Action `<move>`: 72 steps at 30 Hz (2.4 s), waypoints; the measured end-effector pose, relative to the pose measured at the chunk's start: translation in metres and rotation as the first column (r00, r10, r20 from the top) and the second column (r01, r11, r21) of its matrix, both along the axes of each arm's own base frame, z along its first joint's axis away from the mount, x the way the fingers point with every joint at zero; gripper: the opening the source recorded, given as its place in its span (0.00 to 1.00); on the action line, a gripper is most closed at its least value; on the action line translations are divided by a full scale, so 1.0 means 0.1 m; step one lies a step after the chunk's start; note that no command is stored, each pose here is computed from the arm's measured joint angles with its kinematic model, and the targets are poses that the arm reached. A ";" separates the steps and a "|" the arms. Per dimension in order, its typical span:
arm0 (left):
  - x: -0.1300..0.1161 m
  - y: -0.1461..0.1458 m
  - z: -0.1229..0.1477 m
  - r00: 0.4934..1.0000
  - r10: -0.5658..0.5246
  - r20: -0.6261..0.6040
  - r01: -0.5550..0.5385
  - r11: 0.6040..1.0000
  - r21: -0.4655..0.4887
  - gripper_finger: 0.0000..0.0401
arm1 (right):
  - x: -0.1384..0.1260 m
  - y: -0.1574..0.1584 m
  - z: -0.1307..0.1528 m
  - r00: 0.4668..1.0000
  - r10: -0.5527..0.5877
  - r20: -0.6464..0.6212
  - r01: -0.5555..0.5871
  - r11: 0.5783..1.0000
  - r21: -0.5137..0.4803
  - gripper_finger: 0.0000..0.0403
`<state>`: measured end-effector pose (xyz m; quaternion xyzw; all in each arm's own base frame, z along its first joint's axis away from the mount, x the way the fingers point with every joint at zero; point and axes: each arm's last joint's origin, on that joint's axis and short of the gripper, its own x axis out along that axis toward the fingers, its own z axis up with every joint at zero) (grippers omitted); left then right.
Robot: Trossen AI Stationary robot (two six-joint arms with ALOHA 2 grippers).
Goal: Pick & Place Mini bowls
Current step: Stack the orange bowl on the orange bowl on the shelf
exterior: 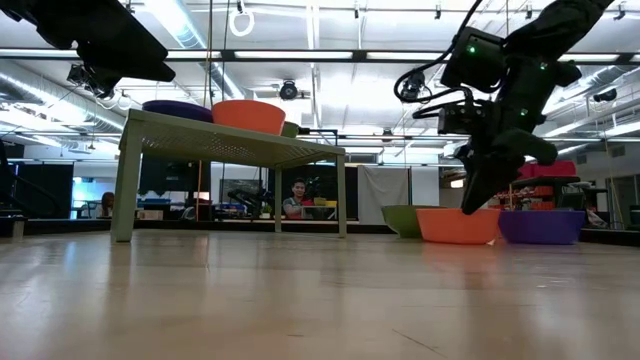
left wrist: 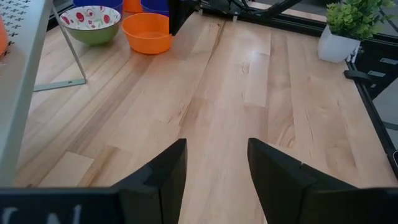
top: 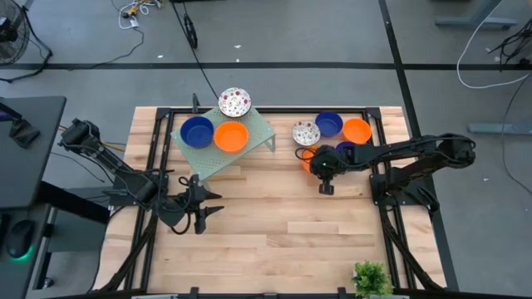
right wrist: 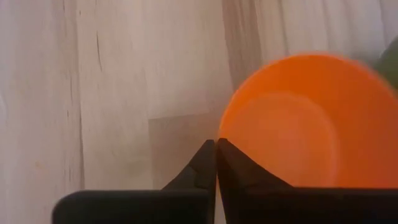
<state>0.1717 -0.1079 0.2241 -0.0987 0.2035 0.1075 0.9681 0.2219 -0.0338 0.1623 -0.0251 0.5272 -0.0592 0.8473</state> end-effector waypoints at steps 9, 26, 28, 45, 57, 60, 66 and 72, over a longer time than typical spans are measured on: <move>0.00 0.00 0.00 1.000 0.000 0.000 0.000 1.000 0.000 0.43 | 0.10 0.44 0.11 0.953 0.296 0.067 -0.302 0.947 0.111 0.00; 0.00 0.00 0.01 1.000 0.000 0.007 0.000 1.000 -0.006 0.43 | 0.89 0.87 1.64 0.604 0.751 0.265 -0.496 0.616 -0.612 0.00; 0.01 0.00 0.01 1.000 0.000 0.010 0.000 1.000 -0.008 0.43 | 1.08 0.77 1.77 0.599 0.768 0.226 -0.487 0.574 -0.658 0.00; 0.01 -0.01 0.01 1.000 -0.004 0.011 0.004 1.000 -0.002 0.43 | 2.08 -0.26 1.66 0.657 0.744 0.118 -0.564 0.590 -0.578 0.00; 0.01 -0.01 0.01 1.000 -0.004 0.011 0.004 1.000 -0.002 0.43 | 2.12 -0.33 1.53 0.687 0.718 0.113 -0.562 0.623 -0.544 0.02; 0.01 -0.01 0.01 1.000 -0.004 0.011 0.004 1.000 -0.002 0.43 | 2.12 -0.35 1.53 0.702 0.703 0.114 -0.549 0.637 -0.542 0.02; 0.01 -0.01 0.01 1.000 -0.004 0.011 0.004 1.000 -0.003 0.43 | 2.11 -0.38 1.53 0.722 0.680 0.131 -0.530 0.665 -0.526 0.03; 0.01 -0.01 0.01 1.000 -0.003 0.011 0.003 1.000 -0.003 0.43 | 2.10 -0.39 1.49 0.725 0.677 0.127 -0.533 0.669 -0.519 0.04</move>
